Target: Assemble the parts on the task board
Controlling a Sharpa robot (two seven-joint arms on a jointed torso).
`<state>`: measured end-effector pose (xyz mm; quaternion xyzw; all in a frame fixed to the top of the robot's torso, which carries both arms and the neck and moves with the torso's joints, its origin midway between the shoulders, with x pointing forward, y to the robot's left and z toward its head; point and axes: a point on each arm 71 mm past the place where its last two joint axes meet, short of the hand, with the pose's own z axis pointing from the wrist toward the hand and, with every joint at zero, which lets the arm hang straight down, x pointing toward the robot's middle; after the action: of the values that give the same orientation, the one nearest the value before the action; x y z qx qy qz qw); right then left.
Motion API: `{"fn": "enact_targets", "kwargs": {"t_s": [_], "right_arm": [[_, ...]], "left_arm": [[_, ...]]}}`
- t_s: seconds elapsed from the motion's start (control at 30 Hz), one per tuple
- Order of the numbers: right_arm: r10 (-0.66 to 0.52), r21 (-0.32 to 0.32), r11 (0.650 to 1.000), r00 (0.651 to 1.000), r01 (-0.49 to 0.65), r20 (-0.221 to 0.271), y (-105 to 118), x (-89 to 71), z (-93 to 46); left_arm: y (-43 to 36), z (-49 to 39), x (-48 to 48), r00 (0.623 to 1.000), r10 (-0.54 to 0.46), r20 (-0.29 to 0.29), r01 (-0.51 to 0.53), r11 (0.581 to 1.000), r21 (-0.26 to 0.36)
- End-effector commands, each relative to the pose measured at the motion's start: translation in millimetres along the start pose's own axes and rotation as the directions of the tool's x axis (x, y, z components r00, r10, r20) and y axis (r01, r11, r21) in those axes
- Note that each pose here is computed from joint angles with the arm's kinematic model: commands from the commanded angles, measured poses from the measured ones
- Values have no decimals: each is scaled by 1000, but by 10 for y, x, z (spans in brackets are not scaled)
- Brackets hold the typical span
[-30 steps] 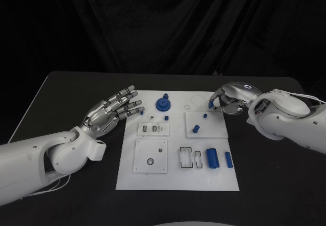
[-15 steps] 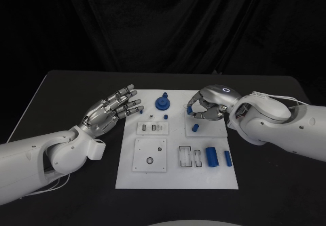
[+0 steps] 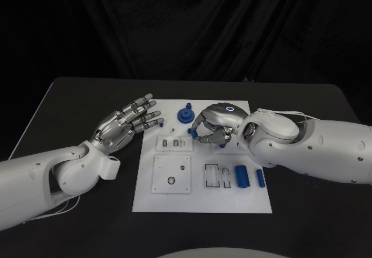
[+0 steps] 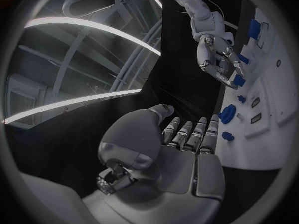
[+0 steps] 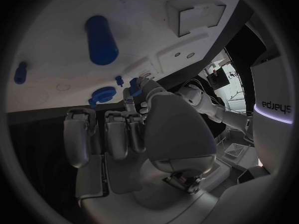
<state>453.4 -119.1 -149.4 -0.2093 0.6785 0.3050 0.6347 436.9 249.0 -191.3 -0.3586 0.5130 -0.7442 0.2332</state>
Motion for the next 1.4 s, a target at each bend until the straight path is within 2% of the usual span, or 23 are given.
{"fn": "enact_targets", "kwargs": {"t_s": [0.03,0.47,0.9,1.4], "right_arm": [[-21,2,1000,999,21,-24,31,58,31],[-31,-4,1000,998,30,-46,94,120,120],[-88,-8,996,995,88,-36,117,118,135],[-118,-12,993,992,117,-49,152,191,162]], "left_arm": [[-45,1,17,1000,-10,-12,11,997,71],[-37,11,21,1000,-11,-14,12,998,67],[-31,16,22,1000,-12,-16,13,998,63],[-27,19,13,1000,-12,-15,13,998,59]]}}
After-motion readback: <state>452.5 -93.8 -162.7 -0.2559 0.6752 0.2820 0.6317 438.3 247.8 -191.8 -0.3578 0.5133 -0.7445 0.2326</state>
